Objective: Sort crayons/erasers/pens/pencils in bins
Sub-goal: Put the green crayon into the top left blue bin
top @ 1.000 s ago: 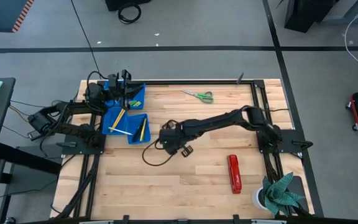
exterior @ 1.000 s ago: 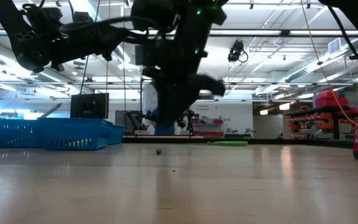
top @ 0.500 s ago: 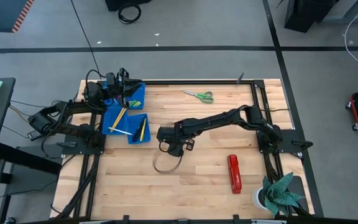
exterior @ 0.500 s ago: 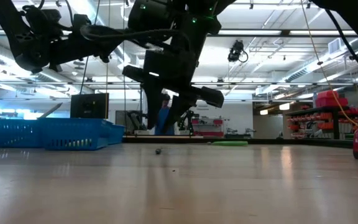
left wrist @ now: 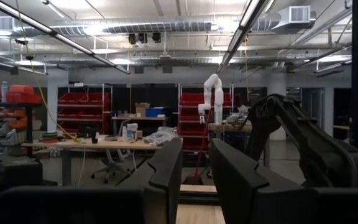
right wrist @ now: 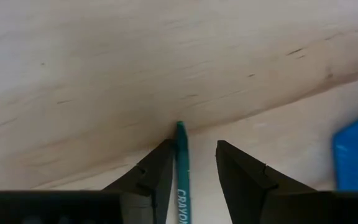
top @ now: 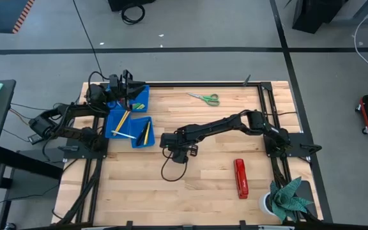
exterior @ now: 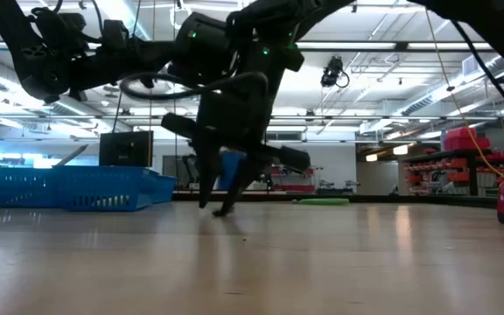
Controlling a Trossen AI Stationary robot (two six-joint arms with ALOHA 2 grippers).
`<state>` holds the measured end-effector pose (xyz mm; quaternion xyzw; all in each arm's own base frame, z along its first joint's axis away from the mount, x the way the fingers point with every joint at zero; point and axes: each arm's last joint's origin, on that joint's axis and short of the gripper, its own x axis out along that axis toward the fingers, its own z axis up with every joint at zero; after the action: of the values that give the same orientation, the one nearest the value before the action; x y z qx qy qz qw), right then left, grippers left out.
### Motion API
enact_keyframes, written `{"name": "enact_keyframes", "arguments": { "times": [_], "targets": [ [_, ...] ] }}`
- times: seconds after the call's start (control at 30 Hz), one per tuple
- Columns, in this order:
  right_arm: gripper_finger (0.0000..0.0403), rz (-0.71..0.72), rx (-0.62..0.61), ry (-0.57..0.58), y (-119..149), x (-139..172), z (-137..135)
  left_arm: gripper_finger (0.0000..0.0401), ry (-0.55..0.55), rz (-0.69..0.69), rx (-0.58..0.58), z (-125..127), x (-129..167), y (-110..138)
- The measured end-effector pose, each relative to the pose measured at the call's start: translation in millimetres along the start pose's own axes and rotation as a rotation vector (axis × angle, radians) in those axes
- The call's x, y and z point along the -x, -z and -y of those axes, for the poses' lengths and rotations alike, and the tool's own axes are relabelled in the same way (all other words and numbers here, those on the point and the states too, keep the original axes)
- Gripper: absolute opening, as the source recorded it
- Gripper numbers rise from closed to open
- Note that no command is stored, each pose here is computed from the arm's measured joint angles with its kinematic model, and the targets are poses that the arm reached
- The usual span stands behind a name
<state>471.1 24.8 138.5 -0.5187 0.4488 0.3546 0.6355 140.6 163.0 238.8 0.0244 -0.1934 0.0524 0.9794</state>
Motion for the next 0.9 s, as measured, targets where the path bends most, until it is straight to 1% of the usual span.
{"name": "enact_keyframes", "arguments": {
  "times": [0.07,0.17,0.33,0.43,0.53,0.63,0.77,0.9],
  "targets": [
    [0.0131,-0.017,0.013,-0.016,1,-6,-2,0.0093,0.004,0.000,-0.003,0,0,0],
    [0.0131,-0.021,-0.002,-0.012,1,-4,-2,0.0090,0.010,-0.003,-0.005,0,0,0],
    [0.0131,-0.016,-0.109,-0.003,8,0,1,0.0094,0.010,-0.003,-0.005,0,0,0],
    [0.0131,0.006,-0.202,-0.027,18,-1,2,0.0095,0.011,-0.003,-0.004,0,0,0],
    [0.0131,0.041,-0.264,-0.061,31,-1,3,0.0093,0.011,-0.003,-0.002,0,0,0],
    [0.0131,0.063,-0.272,-0.082,42,0,4,0.0090,0.011,-0.003,-0.004,0,0,0],
    [0.0131,0.059,-0.273,-0.102,51,3,6,0.0092,0.011,-0.002,-0.010,0,0,0],
    [0.0130,0.038,-0.347,-0.145,61,4,3,0.0095,0.011,-0.003,-0.010,0,0,0]
  ]
}}
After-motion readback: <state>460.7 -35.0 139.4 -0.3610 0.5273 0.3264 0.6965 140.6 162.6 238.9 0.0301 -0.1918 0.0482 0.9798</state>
